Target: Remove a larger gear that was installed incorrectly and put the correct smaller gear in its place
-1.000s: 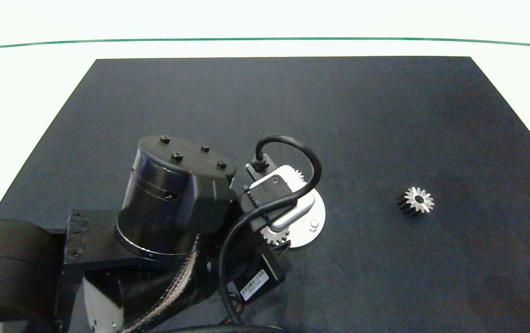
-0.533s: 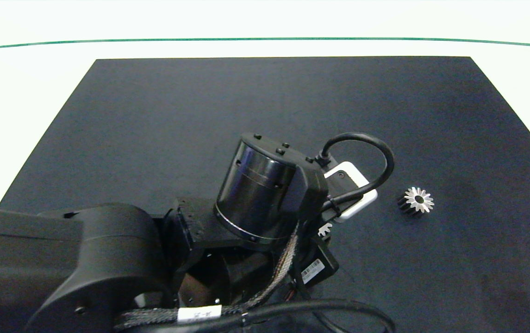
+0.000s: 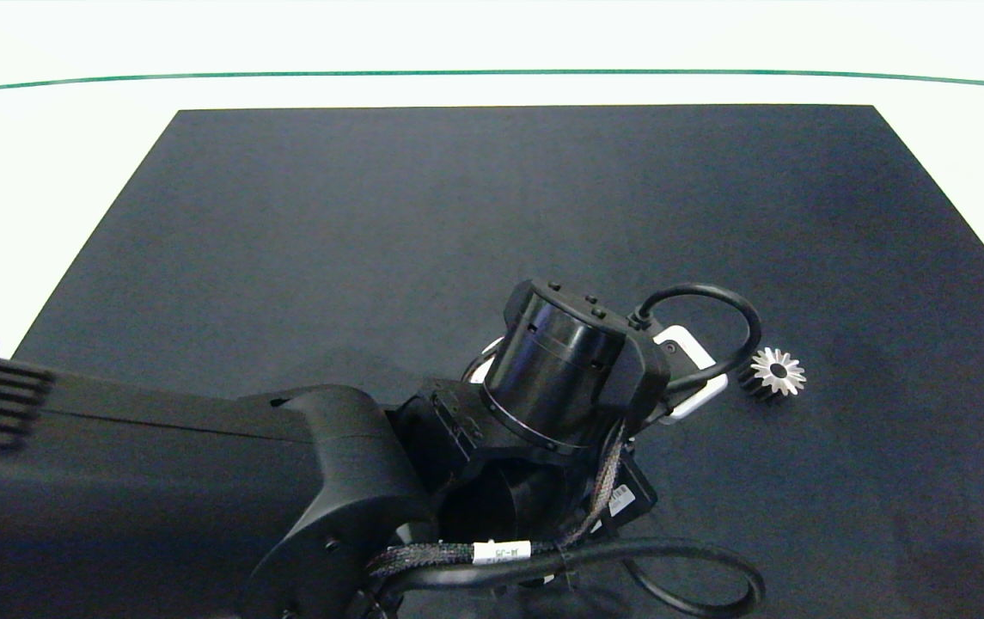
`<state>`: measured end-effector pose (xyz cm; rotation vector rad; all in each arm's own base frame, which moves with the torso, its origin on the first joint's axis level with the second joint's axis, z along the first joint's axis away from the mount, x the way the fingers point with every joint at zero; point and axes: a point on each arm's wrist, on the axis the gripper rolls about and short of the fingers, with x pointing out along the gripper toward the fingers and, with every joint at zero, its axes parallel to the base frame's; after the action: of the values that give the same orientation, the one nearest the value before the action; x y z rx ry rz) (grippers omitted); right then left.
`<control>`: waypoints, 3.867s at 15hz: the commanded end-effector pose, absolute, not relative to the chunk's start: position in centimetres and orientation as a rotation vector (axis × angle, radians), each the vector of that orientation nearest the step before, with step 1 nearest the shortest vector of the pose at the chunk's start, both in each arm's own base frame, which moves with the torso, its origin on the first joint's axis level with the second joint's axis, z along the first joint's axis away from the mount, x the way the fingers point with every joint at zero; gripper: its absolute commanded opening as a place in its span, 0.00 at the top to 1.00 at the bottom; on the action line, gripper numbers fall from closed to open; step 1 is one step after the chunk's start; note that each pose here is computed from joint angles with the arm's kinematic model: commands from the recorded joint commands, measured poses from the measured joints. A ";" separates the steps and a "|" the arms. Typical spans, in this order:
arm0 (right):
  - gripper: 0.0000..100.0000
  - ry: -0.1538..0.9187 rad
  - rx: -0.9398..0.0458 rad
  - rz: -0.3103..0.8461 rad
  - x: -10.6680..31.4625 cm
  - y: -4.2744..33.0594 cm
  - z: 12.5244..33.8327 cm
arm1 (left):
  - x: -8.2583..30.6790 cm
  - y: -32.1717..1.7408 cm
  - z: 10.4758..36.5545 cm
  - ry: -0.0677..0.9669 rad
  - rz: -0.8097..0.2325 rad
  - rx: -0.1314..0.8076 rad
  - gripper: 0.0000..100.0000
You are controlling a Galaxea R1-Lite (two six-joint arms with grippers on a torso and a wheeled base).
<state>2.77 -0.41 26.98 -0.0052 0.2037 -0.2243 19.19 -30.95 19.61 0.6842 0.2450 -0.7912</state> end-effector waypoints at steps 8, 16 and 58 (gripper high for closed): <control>0.00 0.228 -0.007 -0.215 2.9 -0.4 26.3 | 20.6 -32.0 18.2 0.255 -0.774 0.690 0.78; 0.00 0.232 -0.010 -0.203 2.9 -0.3 26.1 | 21.8 -30.9 18.4 0.262 -0.736 0.697 0.78; 0.00 0.195 -0.028 -0.381 -1.9 -0.8 23.4 | 2.9 0.4 24.4 0.268 0.175 0.425 0.00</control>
<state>-0.41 -0.80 24.17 -0.0216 0.2232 -0.3723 7.71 -0.97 23.83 0.4753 0.3815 0.0194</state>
